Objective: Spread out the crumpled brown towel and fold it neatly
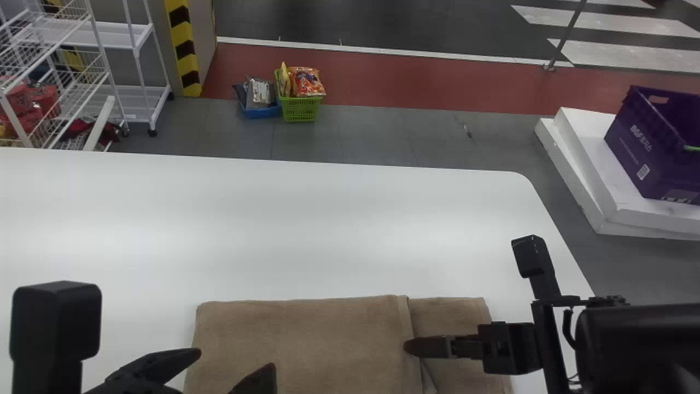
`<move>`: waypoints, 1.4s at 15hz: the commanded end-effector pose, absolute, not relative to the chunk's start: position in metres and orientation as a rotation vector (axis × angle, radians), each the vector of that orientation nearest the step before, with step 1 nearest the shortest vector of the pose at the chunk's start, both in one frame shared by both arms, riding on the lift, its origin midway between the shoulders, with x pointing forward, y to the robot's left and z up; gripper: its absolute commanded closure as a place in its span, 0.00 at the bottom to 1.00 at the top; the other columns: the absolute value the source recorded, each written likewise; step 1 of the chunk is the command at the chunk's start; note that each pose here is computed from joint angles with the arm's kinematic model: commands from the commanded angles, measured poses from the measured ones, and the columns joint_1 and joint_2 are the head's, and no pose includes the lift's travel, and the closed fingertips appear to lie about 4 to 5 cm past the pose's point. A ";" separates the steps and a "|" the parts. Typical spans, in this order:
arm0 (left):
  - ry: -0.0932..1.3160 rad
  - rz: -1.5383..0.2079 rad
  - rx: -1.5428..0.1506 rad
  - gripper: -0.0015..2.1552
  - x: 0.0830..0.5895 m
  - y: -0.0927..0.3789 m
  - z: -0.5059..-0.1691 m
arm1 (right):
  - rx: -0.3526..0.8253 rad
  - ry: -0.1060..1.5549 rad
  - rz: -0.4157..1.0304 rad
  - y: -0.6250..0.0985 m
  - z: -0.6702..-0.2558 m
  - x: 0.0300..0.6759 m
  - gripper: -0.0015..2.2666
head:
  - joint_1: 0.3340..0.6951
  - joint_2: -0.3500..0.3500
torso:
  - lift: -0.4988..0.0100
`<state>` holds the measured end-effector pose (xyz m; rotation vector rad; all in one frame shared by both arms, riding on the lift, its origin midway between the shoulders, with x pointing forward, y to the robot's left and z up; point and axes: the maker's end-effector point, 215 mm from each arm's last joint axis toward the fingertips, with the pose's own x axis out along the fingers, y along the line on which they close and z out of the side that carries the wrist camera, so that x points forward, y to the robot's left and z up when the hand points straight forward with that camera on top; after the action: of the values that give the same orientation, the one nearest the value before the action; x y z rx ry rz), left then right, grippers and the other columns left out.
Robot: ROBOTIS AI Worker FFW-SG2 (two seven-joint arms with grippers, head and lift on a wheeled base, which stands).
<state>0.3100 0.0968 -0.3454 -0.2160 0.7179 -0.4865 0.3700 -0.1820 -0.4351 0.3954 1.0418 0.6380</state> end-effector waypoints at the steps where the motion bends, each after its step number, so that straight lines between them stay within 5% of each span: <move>1: 0.716 -0.488 -0.215 0.02 0.311 0.096 -0.345 | 0.408 1.013 0.647 -0.185 -0.421 0.368 0.87 | 1.00 0.29 | 0.73; 11: 0.721 -0.494 -0.210 0.02 0.313 0.089 -0.347 | 0.471 0.860 0.672 -0.231 -0.362 0.359 0.86 | 1.00 0.26 | 0.73; 21: 0.771 -0.496 -0.186 0.02 0.308 0.084 -0.360 | 0.517 0.802 0.621 -0.285 -0.340 0.345 0.86 | 1.00 0.03 | 0.73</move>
<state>0.3079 0.0836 -0.3600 -0.1870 0.7703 -0.4980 0.3482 -0.2810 -0.3391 0.5017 0.7939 0.6322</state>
